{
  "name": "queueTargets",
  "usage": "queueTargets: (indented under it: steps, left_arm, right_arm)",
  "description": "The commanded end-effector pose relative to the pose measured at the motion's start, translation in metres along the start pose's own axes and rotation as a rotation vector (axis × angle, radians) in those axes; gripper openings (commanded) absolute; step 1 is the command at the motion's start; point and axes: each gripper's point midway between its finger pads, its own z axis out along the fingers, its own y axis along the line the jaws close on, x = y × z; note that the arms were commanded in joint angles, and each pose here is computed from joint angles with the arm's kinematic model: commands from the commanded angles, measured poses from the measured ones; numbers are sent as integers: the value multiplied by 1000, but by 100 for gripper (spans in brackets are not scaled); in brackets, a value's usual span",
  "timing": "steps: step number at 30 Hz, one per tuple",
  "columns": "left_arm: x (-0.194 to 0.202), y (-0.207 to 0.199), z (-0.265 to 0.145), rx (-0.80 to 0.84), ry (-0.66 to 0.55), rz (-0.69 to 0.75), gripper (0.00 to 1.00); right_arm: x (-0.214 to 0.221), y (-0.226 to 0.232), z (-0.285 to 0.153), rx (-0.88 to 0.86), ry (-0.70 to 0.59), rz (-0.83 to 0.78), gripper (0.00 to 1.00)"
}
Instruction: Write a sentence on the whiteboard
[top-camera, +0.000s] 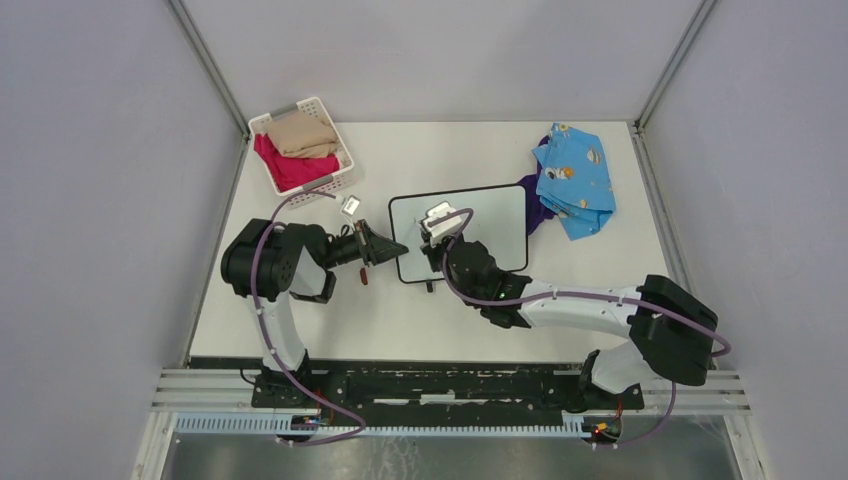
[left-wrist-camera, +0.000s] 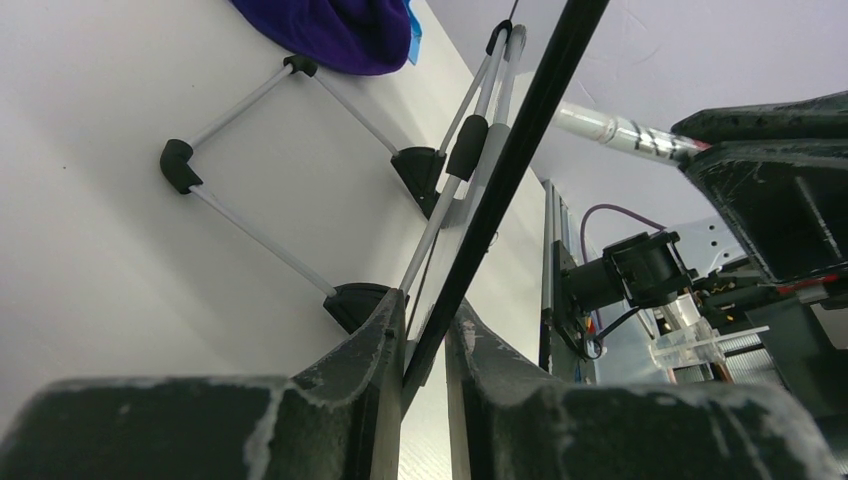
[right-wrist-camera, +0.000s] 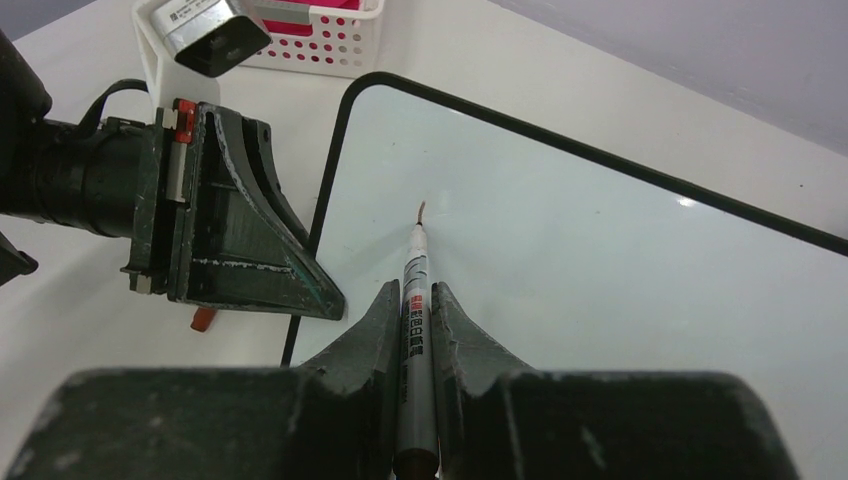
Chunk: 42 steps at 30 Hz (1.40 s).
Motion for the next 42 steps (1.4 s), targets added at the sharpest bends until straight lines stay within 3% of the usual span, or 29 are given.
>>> queueTargets:
  steps: [1,6,18,31,42]
  left_arm:
    - [-14,-20,2,95,-43,186,22]
    - [-14,-20,2,95,-41,186,22]
    - [-13,-20,3,97,-39,183,22]
    - [-12,-20,3,99,-36,182,21]
    - [-12,-20,3,99,-35,182,21]
  right_arm:
    - [0,-10,-7,25,-17,31,0]
    - [8,-14,-12,29,-7,34,0]
    - [-29,-15,-13,15,-96,78,0]
    - [-42,-18,-5,15,-130,96,0]
    - [-22,-19,0,18,-71,79,0]
